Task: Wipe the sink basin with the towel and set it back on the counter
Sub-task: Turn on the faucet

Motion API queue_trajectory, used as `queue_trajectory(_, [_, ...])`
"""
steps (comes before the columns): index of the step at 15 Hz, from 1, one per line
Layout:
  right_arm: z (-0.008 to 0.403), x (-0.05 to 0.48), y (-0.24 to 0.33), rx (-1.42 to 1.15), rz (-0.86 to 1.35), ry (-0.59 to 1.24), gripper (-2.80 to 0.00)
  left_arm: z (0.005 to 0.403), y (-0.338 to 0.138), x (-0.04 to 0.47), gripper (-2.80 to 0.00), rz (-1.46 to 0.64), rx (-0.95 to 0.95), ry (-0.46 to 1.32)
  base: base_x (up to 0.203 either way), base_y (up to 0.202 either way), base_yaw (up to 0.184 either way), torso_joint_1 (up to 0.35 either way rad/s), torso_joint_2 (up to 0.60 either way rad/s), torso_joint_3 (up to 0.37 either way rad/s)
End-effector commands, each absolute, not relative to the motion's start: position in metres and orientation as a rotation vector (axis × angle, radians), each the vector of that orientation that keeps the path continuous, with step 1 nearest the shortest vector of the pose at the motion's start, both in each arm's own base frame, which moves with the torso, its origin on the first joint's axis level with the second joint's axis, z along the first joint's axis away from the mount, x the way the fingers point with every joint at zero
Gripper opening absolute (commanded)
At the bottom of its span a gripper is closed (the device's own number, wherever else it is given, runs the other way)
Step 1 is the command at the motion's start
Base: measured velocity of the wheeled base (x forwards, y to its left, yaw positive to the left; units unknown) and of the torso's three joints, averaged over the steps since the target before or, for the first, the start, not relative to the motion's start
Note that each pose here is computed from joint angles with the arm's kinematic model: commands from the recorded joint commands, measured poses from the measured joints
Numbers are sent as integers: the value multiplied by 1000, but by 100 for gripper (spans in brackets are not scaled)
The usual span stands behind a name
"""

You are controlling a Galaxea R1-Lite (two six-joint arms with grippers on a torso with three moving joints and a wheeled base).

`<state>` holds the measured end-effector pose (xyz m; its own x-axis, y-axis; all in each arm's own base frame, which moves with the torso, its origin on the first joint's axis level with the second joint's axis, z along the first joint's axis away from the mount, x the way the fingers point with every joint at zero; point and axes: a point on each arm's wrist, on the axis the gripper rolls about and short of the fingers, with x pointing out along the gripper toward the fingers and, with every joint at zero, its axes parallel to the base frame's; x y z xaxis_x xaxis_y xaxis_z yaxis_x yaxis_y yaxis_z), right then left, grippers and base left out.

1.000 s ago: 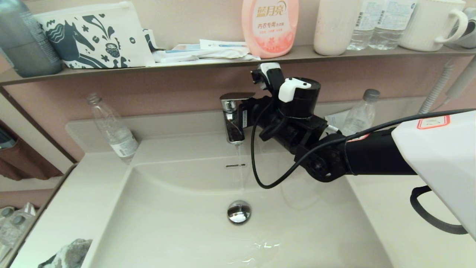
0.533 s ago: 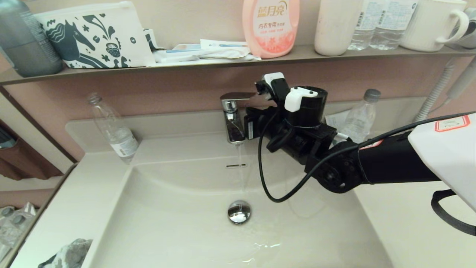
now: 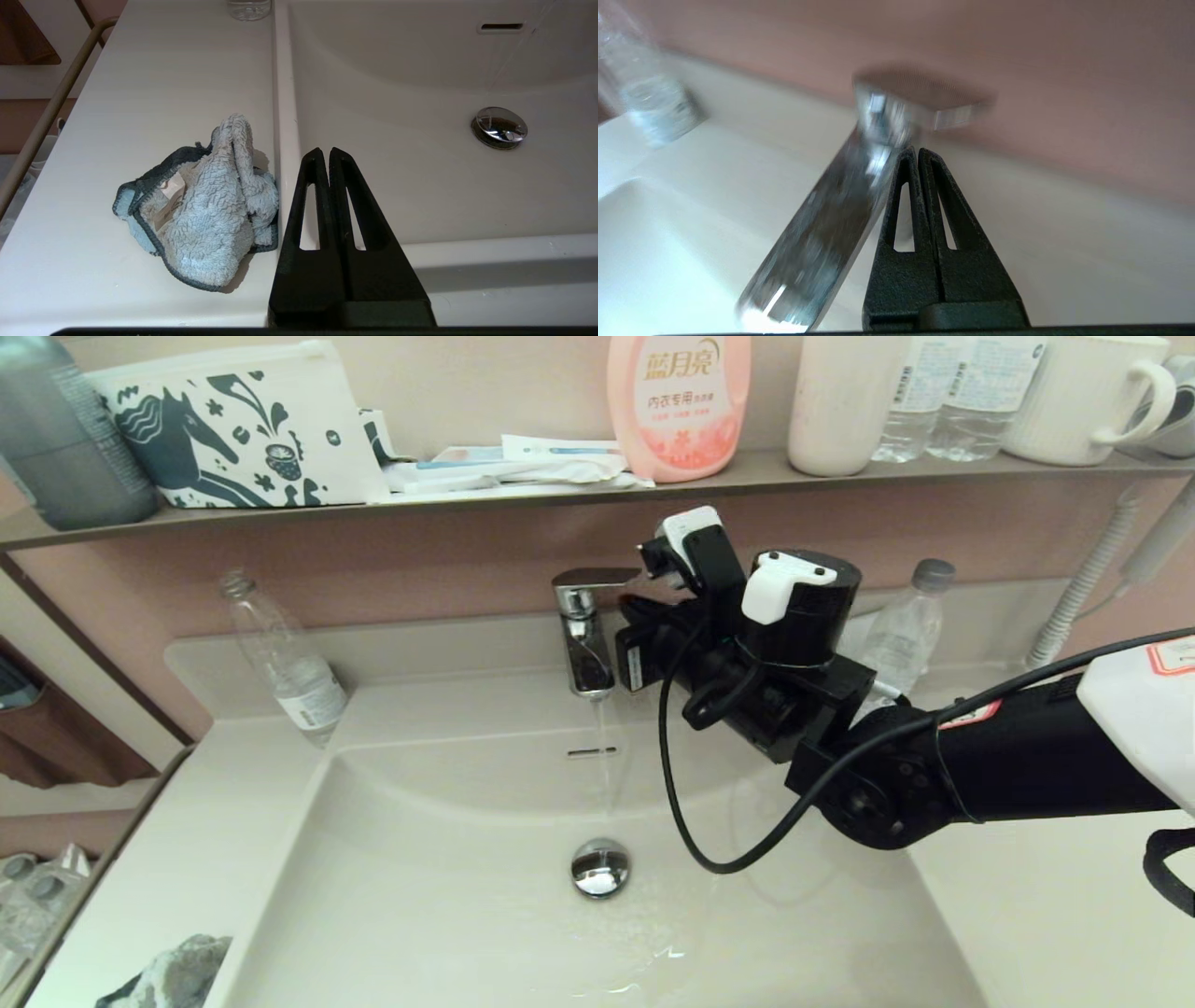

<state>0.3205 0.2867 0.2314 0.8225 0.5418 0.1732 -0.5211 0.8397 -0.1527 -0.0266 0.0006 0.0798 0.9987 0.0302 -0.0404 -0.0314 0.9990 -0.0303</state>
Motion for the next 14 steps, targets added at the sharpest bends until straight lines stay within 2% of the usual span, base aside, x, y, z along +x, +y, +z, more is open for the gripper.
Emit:
queue_trajectory(1, [227,323,290,-161,554,-261,-280,80,1,-27,-280,31,-32,39,0,0,0,0,0,0])
queue_trajectory(8, [211,330,296,-231,540,-258,-280,80,1,-27,-280,31,-32,41,0,0,0,0,0,0])
queue_trajectory(14, [230,347,302,-187,507,-348,-280,80,1,-27,-280,31,-31,41,0,0,0,0,0,0])
